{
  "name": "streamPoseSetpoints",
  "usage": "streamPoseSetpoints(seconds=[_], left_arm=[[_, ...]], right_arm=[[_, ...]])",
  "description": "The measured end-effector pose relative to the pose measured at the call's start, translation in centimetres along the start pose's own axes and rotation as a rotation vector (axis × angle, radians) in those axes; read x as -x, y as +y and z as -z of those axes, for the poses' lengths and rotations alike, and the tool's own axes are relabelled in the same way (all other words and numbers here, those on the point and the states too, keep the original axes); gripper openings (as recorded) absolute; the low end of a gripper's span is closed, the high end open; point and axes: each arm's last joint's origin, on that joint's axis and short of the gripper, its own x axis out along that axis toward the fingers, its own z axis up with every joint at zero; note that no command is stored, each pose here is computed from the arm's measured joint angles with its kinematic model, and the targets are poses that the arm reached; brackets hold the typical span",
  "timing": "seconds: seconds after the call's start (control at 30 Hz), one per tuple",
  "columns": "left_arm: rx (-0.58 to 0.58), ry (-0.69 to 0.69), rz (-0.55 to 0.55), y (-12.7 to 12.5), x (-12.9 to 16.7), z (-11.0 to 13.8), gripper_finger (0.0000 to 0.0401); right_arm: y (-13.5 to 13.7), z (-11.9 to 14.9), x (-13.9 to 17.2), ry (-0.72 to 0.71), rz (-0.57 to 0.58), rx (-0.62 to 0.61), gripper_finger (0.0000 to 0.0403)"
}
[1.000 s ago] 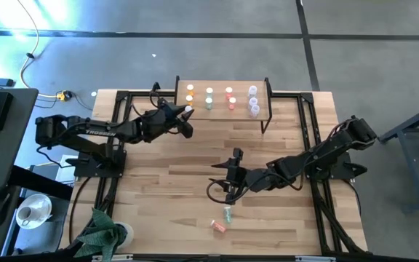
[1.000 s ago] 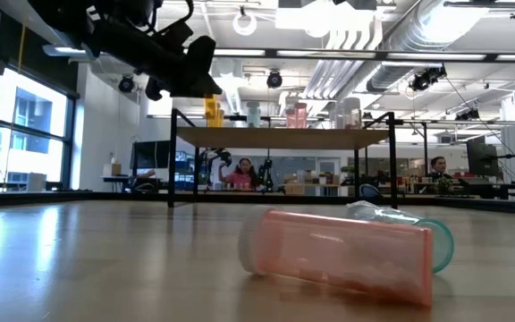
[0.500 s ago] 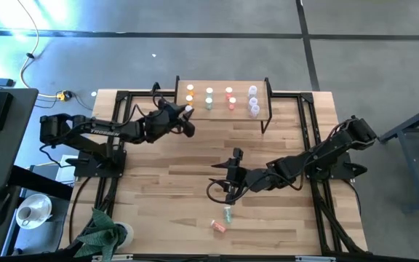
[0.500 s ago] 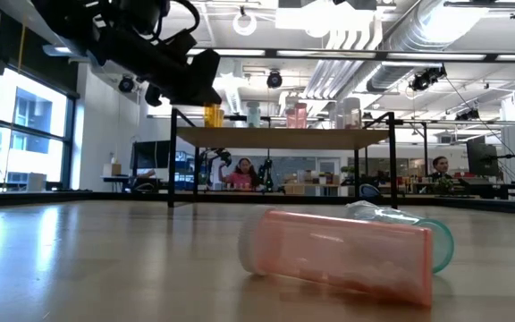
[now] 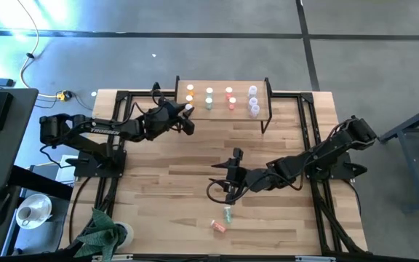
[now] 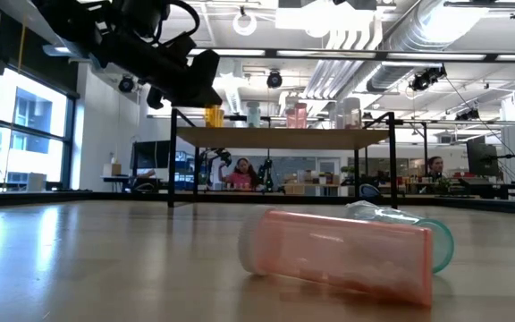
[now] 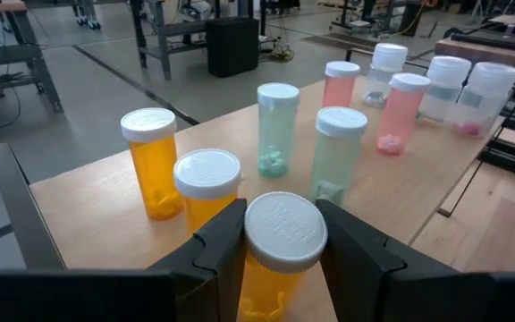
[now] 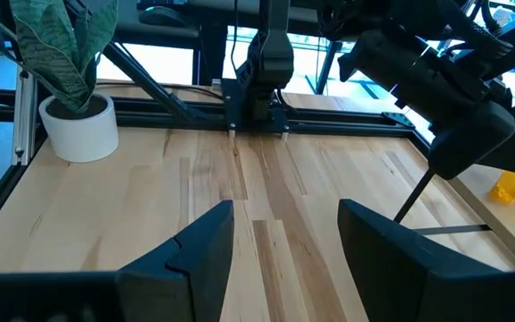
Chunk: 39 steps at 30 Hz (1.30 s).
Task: Pick and place medicine bottles onto shelf by color
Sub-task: Put the orange pill bottle on the shelf aligned with the orange pill bottles, then put the blue pill bottle on the shelf aligned with the blue pill bottles
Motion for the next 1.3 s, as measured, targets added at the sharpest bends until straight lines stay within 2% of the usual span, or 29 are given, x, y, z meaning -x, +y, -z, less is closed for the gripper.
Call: streamPoseSetpoints(seconds=[0.37, 0.57, 0.93, 1.3], left_arm=[[0.001, 0.000, -0.004, 0.0, 0.0, 0.0, 0.0121], [-0.032, 0.012, -0.006, 0.0, 0.0, 0.2, 0.0142], [-0.021, -0.014, -0.003, 0.0, 0.0, -0.1, 0.0183], [-0.035, -0.104, -0.025, 0.3, 0.9, -1.7, 0.0200]], right_arm=[[0.0, 0.0, 0.0, 0.001, 0.000, 0.001, 0.0193], [0.0, 0.0, 0.0, 0.001, 0.000, 0.001, 0.0193], [0.0, 0.0, 0.0, 0.001, 0.000, 0.001, 0.0193], [0.0, 0.1, 0.0, 0.008, 0.000, 0.005, 0.0193]])
